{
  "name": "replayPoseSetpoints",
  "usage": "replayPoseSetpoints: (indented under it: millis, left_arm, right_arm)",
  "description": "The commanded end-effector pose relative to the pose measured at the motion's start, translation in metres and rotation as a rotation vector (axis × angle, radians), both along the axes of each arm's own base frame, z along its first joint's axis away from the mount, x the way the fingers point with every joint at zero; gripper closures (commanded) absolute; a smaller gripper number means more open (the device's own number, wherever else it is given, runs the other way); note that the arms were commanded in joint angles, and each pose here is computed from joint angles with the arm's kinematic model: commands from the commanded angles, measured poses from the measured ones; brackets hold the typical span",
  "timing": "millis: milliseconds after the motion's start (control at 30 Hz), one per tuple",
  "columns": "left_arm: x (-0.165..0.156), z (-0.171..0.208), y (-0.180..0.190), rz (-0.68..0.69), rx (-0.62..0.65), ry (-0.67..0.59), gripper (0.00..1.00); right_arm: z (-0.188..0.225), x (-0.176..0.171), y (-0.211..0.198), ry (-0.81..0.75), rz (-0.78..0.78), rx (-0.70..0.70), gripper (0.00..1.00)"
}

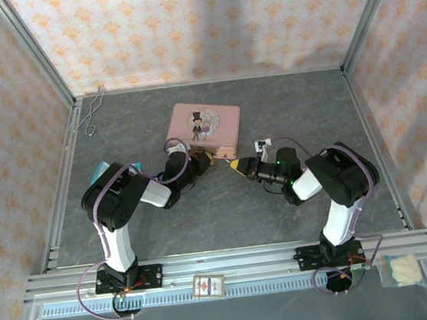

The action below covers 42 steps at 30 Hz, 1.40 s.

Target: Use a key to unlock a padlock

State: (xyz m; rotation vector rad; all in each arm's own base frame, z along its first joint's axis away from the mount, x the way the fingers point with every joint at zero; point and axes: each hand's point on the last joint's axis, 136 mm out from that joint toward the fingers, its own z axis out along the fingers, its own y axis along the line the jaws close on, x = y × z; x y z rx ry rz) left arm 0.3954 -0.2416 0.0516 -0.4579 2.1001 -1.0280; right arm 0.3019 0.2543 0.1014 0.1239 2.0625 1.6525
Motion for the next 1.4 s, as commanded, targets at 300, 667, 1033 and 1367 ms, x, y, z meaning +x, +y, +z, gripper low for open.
replayPoseSetpoints:
  millis: [300, 667, 1033, 1367]
  left_arm:
    - [-0.017, -0.026, 0.007, -0.179, 0.324, 0.042, 0.97]
    - [-0.035, -0.051, 0.002, -0.48, 0.522, 0.193, 0.96]
    - [-0.019, -0.036, 0.009, -0.302, 0.444, 0.157, 0.65]
    - [-0.028, -0.02, 0.02, -0.038, 0.197, 0.11, 0.4]
  right_arm:
    - [0.003, -0.005, -0.009, -0.07, 0.001, -0.141, 1.0]
    - [0.0, 0.008, -0.02, -0.105, -0.054, -0.289, 1.0]
    - [0.004, 0.027, -0.018, -0.109, -0.11, -0.273, 1.0]
    - [0.008, 0.023, -0.021, -0.124, -0.119, -0.273, 1.0]
